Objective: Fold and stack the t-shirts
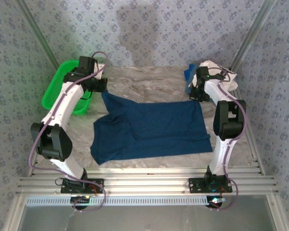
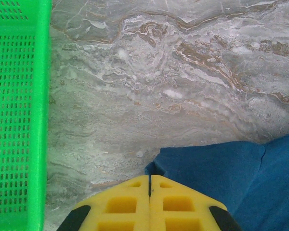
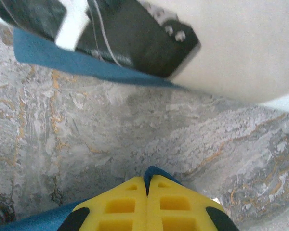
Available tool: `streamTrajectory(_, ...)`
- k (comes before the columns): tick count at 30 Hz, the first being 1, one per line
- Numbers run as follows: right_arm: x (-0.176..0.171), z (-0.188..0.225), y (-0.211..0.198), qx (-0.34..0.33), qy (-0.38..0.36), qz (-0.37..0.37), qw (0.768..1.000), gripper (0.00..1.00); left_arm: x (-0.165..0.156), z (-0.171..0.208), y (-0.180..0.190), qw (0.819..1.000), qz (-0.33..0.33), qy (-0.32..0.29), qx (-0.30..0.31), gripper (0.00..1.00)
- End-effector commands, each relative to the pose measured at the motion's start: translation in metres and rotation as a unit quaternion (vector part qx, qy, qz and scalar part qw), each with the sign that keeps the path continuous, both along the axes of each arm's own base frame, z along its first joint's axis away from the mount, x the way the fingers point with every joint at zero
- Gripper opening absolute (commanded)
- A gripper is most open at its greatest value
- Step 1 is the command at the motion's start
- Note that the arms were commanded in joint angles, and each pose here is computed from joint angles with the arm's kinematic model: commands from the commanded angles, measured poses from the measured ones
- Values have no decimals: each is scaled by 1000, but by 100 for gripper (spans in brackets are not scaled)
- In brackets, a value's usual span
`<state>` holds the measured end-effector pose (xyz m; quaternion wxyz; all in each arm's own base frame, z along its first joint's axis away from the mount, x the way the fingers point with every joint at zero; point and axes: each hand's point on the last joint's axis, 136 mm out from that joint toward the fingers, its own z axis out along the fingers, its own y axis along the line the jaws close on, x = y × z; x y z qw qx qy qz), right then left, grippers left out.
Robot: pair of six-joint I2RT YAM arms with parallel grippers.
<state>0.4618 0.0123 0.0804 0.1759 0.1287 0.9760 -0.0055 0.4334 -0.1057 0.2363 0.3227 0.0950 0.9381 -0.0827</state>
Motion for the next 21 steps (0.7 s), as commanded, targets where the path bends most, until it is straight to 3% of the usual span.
streamTrajectory(1,-2,23,-3,5,-38,-15,999,0,-8,40,2,998,-10,-57,-5,0)
streamTrajectory(8,-6,29,-12,6,-50,-20,999,0,-18,50,18,996,-2,-87,23,0)
streamTrajectory(16,0,35,-17,-9,-66,-16,998,0,0,63,23,991,-17,-116,68,0)
streamTrajectory(21,5,39,-16,-11,-76,-6,997,0,4,54,18,991,-34,-103,84,0)
